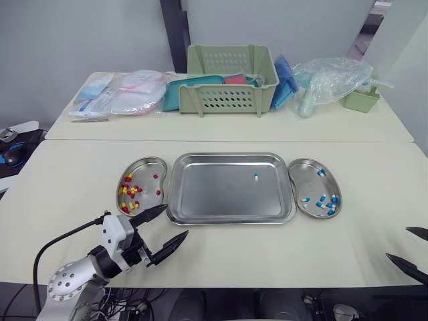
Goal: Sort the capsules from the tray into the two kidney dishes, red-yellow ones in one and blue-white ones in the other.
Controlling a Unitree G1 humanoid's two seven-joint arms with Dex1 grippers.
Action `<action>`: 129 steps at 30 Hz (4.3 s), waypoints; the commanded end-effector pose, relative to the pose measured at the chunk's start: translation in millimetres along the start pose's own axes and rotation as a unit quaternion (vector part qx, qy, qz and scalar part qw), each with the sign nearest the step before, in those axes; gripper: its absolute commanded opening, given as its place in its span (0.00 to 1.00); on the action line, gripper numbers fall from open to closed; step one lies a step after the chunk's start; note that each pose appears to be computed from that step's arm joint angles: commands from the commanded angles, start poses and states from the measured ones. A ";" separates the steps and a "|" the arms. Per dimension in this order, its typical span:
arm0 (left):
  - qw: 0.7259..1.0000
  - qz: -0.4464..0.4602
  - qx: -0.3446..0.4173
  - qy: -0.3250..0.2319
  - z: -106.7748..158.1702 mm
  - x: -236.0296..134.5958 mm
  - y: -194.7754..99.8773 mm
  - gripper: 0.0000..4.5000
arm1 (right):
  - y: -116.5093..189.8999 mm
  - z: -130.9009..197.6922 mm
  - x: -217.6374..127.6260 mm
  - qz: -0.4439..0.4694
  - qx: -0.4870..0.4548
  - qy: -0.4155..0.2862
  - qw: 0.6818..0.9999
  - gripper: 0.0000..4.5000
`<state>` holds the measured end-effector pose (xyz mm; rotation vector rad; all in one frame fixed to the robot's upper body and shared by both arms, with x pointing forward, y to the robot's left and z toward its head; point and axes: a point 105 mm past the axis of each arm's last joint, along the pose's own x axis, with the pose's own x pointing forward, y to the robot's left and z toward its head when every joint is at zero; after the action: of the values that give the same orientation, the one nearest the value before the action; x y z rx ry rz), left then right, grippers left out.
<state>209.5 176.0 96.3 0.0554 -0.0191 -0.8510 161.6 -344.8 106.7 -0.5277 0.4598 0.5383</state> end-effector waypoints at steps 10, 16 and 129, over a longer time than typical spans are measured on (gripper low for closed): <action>1.000 -0.003 0.008 -0.014 -11.9 9.8 -2.9 1.00 | -14.5 9.3 -10.6 -0.040 -0.013 0.003 0.999 0.99; 1.000 -0.007 0.011 -0.016 -14.5 16.1 -1.6 1.00 | -14.5 54.9 -3.1 -0.003 -0.055 -0.045 0.997 0.99; 0.984 -0.140 0.065 -0.086 19.1 50.9 -26.6 1.00 | 0.5 115.5 77.0 -0.040 -0.016 -0.139 0.989 1.00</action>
<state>224.8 122.4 105.3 0.1039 -0.1975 -1.1296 252.2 -249.8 139.4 -0.4518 0.2258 0.5135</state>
